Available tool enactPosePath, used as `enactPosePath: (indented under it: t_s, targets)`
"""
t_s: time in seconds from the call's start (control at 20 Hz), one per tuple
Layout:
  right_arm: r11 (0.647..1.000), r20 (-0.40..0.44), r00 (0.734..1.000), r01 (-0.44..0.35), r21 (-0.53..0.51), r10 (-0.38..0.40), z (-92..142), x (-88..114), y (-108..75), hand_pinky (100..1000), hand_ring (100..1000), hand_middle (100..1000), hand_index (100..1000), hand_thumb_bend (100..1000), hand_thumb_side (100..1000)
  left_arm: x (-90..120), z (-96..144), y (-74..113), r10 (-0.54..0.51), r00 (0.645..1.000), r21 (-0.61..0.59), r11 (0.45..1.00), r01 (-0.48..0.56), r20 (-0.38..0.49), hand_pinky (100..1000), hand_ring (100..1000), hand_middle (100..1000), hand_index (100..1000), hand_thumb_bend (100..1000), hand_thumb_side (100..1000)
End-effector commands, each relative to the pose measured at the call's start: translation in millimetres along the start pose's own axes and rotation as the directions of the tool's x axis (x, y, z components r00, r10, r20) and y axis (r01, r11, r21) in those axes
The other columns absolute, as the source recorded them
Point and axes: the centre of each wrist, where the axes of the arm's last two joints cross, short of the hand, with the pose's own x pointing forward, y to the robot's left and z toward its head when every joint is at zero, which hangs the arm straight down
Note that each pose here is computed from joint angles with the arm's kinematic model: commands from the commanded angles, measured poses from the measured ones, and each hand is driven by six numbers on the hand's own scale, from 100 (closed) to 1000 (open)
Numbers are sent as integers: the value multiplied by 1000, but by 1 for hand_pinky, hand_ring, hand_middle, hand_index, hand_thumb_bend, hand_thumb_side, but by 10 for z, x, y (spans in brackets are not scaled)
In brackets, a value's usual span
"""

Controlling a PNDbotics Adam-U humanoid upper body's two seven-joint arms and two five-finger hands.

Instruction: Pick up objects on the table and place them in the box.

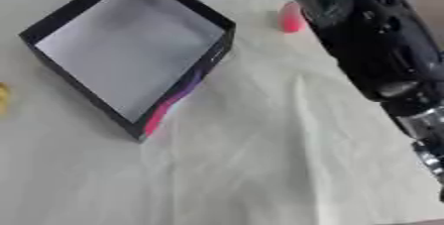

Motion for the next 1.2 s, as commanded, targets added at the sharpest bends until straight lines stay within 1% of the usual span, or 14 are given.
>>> enactPosePath:
  t_s: [0.05,0.3,0.35,0.4,0.45,0.75,1.05,1.2]
  targets:
    - [1000,-4,1000,-3,25,3,-161,3,77,860,725,529,656,207,278,108,-56,59,-23,999,-13,1000,23,43,922,924,925,843,145,719]
    - [997,-12,1000,26,69,-25,-308,-2,324,859,720,526,654,188,272,104,-58,42,-21,999,-5,1000,21,34,915,919,920,838,153,729]
    - [997,-11,1000,29,74,-28,-324,2,356,858,720,526,654,187,272,103,-59,37,-20,999,-4,1000,21,33,915,919,920,838,153,729]
    - [996,-9,1000,30,80,-30,-340,11,384,858,721,526,654,219,274,103,-59,32,-20,999,-4,1000,20,31,916,919,921,838,154,730]
    - [996,-5,1000,29,89,-29,-359,27,417,858,721,528,655,194,281,102,-60,28,-19,999,-5,1000,20,30,916,920,921,838,155,731]
    - [989,14,1000,23,144,-25,-453,109,631,857,723,529,654,196,287,100,-63,10,-17,1000,-9,1000,18,24,916,920,922,837,156,734]
    - [988,22,1000,7,154,-11,-470,132,709,857,726,532,656,219,305,99,-65,1,-16,1000,-12,1000,16,20,915,920,922,837,158,736]
    - [995,22,1000,-22,102,20,-432,149,618,857,728,535,656,239,317,94,-55,11,-22,1000,-10,1000,22,14,915,921,922,837,159,738]
